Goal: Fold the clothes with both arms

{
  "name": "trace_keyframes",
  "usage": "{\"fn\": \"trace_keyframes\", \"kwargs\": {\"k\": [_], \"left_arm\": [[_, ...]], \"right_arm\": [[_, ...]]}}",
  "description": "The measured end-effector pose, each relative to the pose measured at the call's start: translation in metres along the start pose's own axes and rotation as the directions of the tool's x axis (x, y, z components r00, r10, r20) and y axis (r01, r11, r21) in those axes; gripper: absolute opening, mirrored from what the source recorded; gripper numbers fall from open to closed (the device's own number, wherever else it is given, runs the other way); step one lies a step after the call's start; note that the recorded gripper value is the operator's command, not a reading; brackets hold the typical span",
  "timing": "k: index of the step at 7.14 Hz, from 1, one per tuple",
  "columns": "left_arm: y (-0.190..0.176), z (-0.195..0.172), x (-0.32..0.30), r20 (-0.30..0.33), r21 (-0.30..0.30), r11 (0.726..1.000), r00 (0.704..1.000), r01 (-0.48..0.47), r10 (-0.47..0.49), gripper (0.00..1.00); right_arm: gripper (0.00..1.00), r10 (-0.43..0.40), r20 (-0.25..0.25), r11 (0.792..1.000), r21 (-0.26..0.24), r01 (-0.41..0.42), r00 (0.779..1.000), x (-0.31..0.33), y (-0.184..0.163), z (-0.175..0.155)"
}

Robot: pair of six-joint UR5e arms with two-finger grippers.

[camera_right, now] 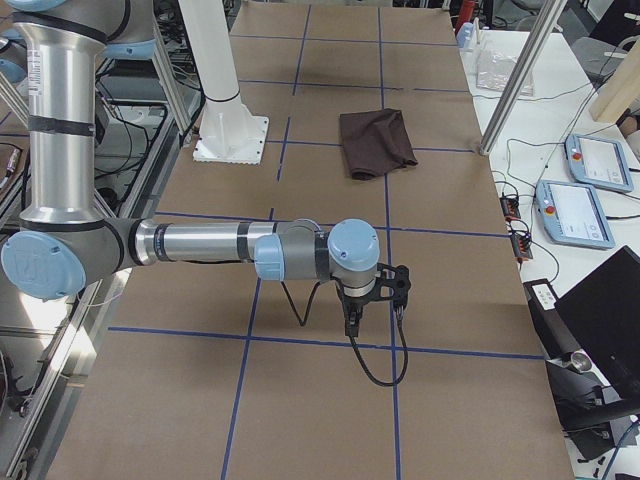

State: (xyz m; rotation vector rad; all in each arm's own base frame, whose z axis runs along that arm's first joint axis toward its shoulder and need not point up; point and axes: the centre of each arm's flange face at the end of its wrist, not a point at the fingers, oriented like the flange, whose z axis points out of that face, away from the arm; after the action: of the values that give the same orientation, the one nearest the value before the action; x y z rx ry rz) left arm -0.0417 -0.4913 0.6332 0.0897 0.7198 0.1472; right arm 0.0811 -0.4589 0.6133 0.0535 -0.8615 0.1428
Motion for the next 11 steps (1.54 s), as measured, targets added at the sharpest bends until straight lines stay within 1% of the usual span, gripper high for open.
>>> {"fn": "trace_keyframes", "kwargs": {"k": [4,11], "left_arm": [[-0.0006,-0.0008,0.0007,0.000,0.002,1.000,1.000,0.022,-0.022,1.00],[-0.0014,-0.0018,0.0017,-0.002,0.004,1.000,1.000,0.004,-0.004,1.00]], "right_arm": [[1.00,0.000,0.000,1.000,-0.001,0.000,1.000,0.0007,0.0014,0.0005],[1.00,0.000,-0.011,1.000,-0.008,0.000,1.000,0.0060,0.0038,0.0038]]}}
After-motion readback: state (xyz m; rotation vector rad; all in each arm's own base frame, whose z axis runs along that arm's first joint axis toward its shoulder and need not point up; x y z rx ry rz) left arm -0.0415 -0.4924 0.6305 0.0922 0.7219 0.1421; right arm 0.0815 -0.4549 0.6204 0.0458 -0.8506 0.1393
